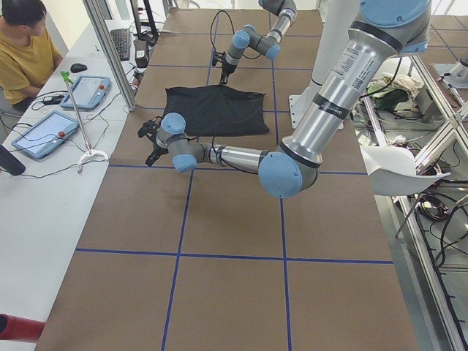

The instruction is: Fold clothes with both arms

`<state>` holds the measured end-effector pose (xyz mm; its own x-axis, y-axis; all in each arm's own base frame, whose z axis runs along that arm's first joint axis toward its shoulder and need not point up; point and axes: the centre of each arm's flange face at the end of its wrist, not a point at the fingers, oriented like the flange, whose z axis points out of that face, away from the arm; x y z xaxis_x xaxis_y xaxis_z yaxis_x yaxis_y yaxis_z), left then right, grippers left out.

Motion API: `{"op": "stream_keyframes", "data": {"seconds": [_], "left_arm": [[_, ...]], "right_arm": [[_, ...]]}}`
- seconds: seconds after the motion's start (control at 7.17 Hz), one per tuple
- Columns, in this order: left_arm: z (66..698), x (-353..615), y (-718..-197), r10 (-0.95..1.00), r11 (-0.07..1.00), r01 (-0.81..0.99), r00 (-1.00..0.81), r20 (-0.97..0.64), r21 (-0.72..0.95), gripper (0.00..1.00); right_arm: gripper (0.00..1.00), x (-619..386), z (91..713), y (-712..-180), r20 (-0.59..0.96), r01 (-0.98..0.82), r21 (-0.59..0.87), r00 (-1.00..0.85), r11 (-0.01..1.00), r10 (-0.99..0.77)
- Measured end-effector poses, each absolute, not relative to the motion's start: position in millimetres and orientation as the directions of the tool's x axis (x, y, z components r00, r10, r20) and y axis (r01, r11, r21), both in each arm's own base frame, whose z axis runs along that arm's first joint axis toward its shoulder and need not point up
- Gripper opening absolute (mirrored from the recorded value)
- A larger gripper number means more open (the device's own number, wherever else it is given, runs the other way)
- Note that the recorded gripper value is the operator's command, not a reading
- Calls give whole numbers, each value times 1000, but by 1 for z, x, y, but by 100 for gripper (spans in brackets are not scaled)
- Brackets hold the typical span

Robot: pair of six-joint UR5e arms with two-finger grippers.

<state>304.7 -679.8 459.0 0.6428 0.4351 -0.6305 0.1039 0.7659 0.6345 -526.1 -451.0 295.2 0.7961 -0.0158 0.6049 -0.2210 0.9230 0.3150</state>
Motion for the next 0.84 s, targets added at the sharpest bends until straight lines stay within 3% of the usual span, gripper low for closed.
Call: {"op": "stream_keyframes", "data": {"seconds": [0.14, 0.84], "left_arm": [[459, 305, -680, 435, 766, 104, 643, -630, 635, 100], [459, 305, -680, 435, 766, 104, 643, -630, 635, 100]], "right_arm": [[100, -524, 298, -451, 602, -221, 316, 798, 923, -15], [100, -541, 231, -434, 680, -317, 226, 728, 921, 83]]}}
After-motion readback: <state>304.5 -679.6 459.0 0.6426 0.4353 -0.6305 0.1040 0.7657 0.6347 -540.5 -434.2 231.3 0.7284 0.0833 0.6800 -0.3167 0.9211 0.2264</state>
